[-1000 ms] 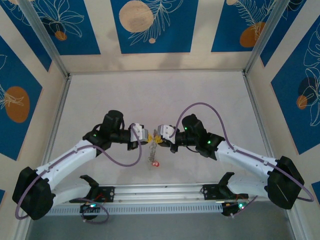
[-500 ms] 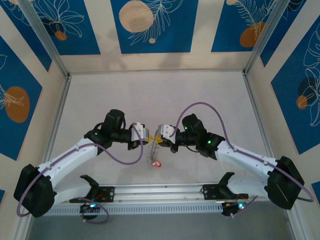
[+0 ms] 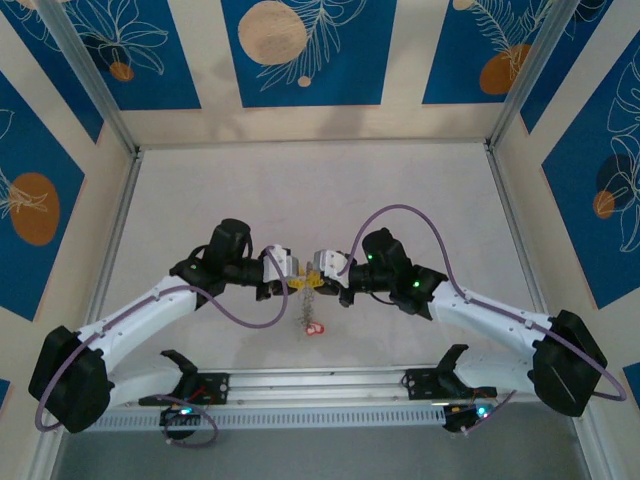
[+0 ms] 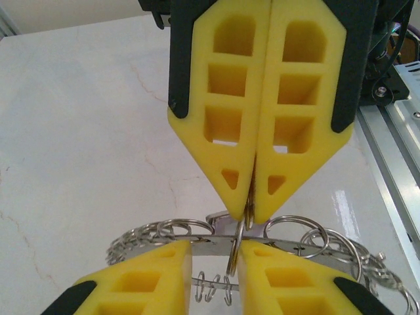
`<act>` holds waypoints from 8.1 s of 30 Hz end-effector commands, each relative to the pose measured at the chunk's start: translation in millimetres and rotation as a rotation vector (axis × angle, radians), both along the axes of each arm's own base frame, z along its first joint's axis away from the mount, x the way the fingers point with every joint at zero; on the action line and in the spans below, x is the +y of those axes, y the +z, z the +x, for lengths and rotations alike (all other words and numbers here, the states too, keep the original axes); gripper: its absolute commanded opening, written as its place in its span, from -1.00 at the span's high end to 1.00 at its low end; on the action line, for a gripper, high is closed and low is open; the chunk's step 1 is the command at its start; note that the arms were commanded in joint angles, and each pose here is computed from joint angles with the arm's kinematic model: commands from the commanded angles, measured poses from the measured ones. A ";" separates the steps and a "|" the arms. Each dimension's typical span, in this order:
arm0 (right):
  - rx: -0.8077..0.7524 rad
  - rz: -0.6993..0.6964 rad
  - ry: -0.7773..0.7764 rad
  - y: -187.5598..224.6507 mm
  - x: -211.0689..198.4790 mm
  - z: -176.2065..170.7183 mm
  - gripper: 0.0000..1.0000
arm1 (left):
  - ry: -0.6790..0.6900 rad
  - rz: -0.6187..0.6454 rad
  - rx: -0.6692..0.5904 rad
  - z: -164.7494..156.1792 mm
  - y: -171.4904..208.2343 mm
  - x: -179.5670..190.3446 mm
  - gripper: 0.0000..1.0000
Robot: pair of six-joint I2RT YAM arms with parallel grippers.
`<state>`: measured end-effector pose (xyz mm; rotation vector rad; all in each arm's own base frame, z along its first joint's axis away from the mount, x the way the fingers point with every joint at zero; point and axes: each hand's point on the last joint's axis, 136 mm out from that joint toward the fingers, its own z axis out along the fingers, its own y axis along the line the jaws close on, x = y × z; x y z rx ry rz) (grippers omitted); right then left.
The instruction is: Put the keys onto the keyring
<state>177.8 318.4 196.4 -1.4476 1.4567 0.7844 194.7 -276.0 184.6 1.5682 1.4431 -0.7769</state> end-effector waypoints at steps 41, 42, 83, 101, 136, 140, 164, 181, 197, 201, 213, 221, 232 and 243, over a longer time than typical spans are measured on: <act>0.015 0.101 0.033 10.1 -3.2 -5.0 0.58 | -0.153 -0.152 -0.027 -23.2 35.5 -15.3 1.00; 0.013 0.106 0.033 11.6 -2.6 -4.9 0.58 | -0.151 -0.150 -0.026 -22.8 34.4 -15.4 1.00; -0.061 0.061 0.018 24.5 -8.4 -2.6 1.00 | -0.015 0.029 0.004 -0.1 4.9 -8.6 0.51; -0.049 0.062 0.000 19.8 -4.9 2.8 1.00 | -0.098 0.006 -0.038 -10.7 28.4 -14.2 0.39; -0.002 0.094 -0.018 4.8 -21.4 -0.6 0.43 | -0.144 -0.081 -0.102 -19.4 45.2 -26.2 1.00; 0.007 0.094 -0.025 2.5 -24.2 -0.5 0.44 | -0.154 -0.101 -0.117 -22.2 49.1 -25.3 1.00; 0.028 0.142 0.027 14.7 -14.0 -2.4 1.00 | -0.123 -0.168 -0.113 -21.8 51.4 -25.4 1.00; -0.078 0.183 -0.018 40.2 -28.5 -2.6 1.00 | 0.021 0.046 -0.107 4.7 0.1 -9.5 1.00; -0.028 0.138 0.013 24.4 -27.6 -5.1 0.26 | -0.074 -0.061 -0.117 -8.7 27.1 -19.8 1.00; -0.024 0.128 0.009 21.4 -24.0 -0.6 0.26 | -0.109 -0.084 -0.111 -14.3 32.8 -22.3 1.00; 0.002 0.135 0.028 19.1 -17.4 0.5 0.67 | -0.151 -0.143 -0.113 -21.6 47.8 -25.6 1.00; 0.040 0.140 0.066 15.9 -13.3 -7.1 0.61 | -0.133 -0.181 -0.117 -18.4 51.9 -28.3 1.00; 0.037 0.140 0.054 17.1 -13.1 -4.4 1.00 | -0.111 -0.175 -0.132 -16.7 50.3 -24.9 1.00; -0.026 0.157 0.010 36.6 -28.3 -3.3 1.00 | 0.011 -0.031 -0.117 3.0 9.9 -11.0 1.00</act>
